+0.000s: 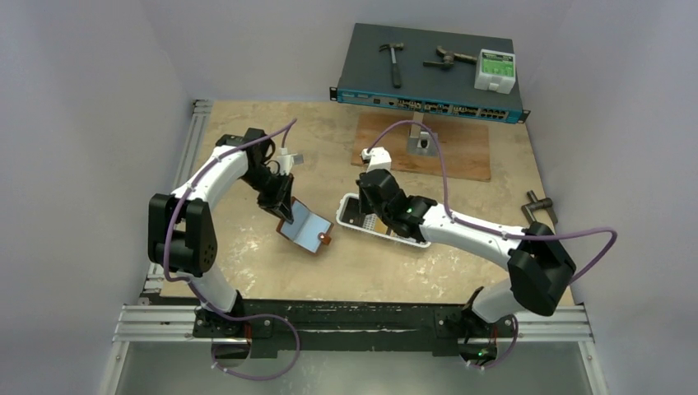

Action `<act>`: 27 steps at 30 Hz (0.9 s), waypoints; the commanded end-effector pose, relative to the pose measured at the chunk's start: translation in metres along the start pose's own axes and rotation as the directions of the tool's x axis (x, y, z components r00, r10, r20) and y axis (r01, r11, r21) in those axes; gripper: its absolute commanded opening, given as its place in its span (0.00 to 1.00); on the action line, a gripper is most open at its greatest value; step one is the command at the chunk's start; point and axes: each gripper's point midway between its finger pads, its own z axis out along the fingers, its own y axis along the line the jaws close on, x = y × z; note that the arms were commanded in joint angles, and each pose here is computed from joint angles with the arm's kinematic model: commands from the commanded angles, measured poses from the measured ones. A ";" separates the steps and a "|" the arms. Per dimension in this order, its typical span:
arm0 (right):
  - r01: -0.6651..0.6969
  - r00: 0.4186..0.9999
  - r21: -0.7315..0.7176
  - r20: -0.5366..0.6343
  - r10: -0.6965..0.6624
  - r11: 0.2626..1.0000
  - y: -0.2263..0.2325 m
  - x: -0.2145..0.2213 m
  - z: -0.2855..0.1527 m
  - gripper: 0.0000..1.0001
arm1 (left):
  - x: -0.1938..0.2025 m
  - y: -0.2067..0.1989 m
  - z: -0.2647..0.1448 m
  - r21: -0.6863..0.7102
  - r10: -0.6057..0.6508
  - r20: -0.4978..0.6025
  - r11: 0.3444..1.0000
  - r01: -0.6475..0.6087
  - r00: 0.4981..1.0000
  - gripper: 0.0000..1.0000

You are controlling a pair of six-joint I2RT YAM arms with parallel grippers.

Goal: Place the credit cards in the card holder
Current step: Insert the credit card into the card holder.

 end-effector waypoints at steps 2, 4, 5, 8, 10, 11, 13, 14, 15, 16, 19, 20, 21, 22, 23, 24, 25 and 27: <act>0.147 0.987 -0.015 -0.057 -0.147 0.989 0.022 0.046 -0.017 0.00 | 0.000 -0.001 -0.006 0.005 -0.009 0.011 1.000 0.009 1.000 0.00; 0.143 0.986 -0.025 -0.082 -0.144 0.989 0.034 0.070 -0.020 0.00 | 0.000 0.001 -0.008 0.009 -0.022 0.006 1.000 0.022 1.000 0.00; 0.138 0.986 -0.040 -0.084 -0.141 0.990 0.039 0.077 -0.023 0.00 | 0.000 0.002 -0.008 0.010 -0.028 0.006 1.000 0.028 1.000 0.00; 0.126 0.990 -0.079 -0.060 -0.131 0.989 0.053 0.087 -0.029 0.00 | 0.000 0.005 -0.010 0.010 -0.039 0.010 0.999 0.039 0.999 0.00; 0.128 0.990 -0.090 -0.045 -0.132 0.988 0.058 0.092 -0.031 0.00 | 0.001 0.006 -0.010 0.010 -0.041 0.008 0.999 0.041 0.999 0.00; 0.127 0.991 -0.096 -0.030 -0.130 0.987 0.062 0.093 -0.032 0.00 | 0.001 0.006 -0.010 0.011 -0.042 0.007 0.999 0.042 0.999 0.00; 0.134 0.991 -0.095 -0.005 -0.135 0.986 0.066 0.099 -0.031 0.00 | 0.002 0.006 -0.010 0.014 -0.043 0.010 0.999 0.043 0.999 0.00; 0.135 0.991 -0.096 0.011 -0.134 0.986 0.069 0.101 -0.031 0.00 | 0.002 0.006 -0.011 0.015 -0.044 0.012 0.999 0.044 0.999 0.00; 0.136 0.990 -0.080 0.031 -0.134 0.987 0.068 0.103 -0.030 0.00 | 0.002 0.005 -0.011 0.017 -0.044 0.014 0.999 0.044 0.999 0.00; 0.136 0.990 -0.083 0.046 -0.133 0.987 0.071 0.106 -0.030 0.00 | 0.002 0.005 -0.012 0.018 -0.045 0.016 0.999 0.045 0.999 0.00; 0.128 0.990 -0.052 0.066 -0.125 0.990 0.071 0.114 -0.028 0.00 | 0.003 0.004 -0.012 0.021 -0.043 0.017 0.999 0.043 0.999 0.00; 0.132 0.989 -0.039 0.068 -0.129 0.990 0.071 0.117 -0.028 0.00 | 0.003 0.005 -0.012 0.021 -0.043 0.019 0.999 0.042 0.999 0.00; 0.139 0.988 -0.038 0.068 -0.136 0.990 0.072 0.121 -0.029 0.00 | 0.003 0.004 -0.012 0.022 -0.042 0.019 0.999 0.042 0.999 0.00; 0.149 0.987 -0.034 0.065 -0.147 0.988 0.072 0.125 -0.029 0.00 | 0.003 0.004 -0.013 0.023 -0.043 0.020 0.999 0.042 0.999 0.00; 0.156 0.986 -0.029 0.062 -0.154 0.987 0.071 0.129 -0.030 0.00 | 0.003 0.004 -0.013 0.024 -0.043 0.021 0.999 0.042 0.999 0.00; 0.158 0.986 -0.028 0.056 -0.157 0.987 0.071 0.132 -0.031 0.00 | 0.003 0.004 -0.013 0.025 -0.043 0.023 0.999 0.042 0.999 0.00; 0.158 0.986 -0.026 0.048 -0.157 0.987 0.070 0.135 -0.032 0.00 | 0.003 0.003 -0.013 0.028 -0.043 0.024 0.999 0.043 0.999 0.00; 0.159 0.987 -0.033 0.034 -0.158 0.987 0.070 0.141 -0.034 0.00 | 0.003 0.003 -0.014 0.030 -0.043 0.026 0.999 0.042 0.999 0.00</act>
